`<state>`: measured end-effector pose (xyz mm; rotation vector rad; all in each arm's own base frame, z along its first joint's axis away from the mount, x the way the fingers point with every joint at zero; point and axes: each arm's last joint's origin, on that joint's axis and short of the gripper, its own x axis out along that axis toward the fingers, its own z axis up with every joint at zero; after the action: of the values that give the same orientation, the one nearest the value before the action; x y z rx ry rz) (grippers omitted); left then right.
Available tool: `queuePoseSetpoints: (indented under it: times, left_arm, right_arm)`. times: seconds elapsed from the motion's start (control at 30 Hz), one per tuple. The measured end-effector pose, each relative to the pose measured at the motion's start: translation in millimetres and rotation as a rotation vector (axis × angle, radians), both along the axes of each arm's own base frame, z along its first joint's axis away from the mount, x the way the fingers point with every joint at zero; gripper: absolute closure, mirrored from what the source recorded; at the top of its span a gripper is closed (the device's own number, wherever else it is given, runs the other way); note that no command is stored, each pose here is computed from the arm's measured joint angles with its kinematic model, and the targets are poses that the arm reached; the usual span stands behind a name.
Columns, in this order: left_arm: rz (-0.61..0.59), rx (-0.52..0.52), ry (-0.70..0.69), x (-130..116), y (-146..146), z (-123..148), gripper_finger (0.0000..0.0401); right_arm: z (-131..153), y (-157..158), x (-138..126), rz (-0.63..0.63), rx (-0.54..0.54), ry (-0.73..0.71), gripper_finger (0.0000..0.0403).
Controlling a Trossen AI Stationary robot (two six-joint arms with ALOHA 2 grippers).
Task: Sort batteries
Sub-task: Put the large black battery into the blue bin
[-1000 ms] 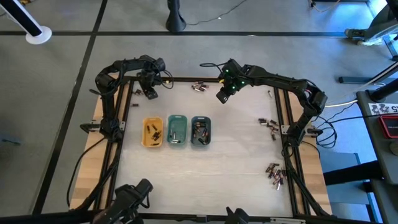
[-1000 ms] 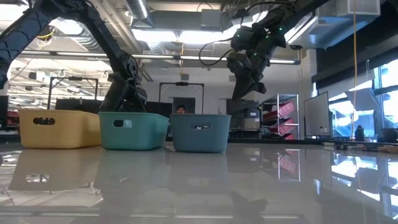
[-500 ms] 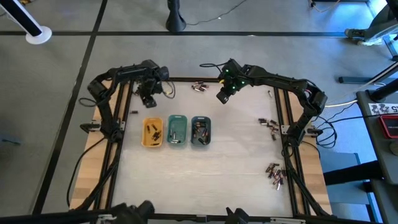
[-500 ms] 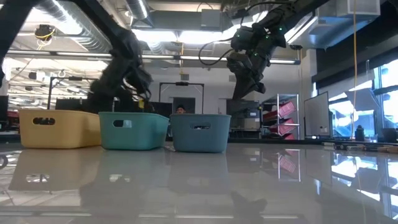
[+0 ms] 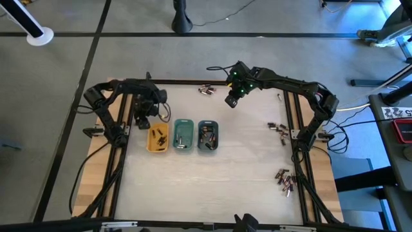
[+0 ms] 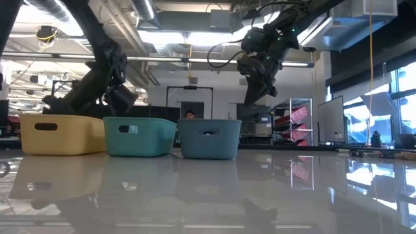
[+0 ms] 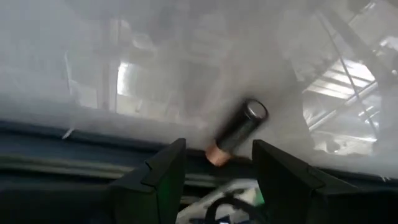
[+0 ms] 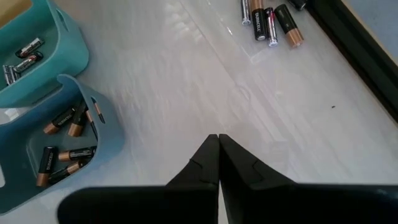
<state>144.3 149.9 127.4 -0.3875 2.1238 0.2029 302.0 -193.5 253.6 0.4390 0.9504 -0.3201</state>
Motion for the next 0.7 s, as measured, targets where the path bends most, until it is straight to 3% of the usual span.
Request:
queuePoseSetpoints:
  times: [0.37,0.7]
  left_arm:
    - [-0.127,0.009,0.031,-0.4,-30.0,-19.4,0.0234]
    - [-0.134,0.046,0.032,3.3,-34.3,-21.7,0.0328]
  right_arm:
    - [0.1,-0.1,0.1,-0.001,0.000,-0.001,0.0400]
    - [0.1,-0.1,0.1,-0.003,0.001,-0.002,0.0400]
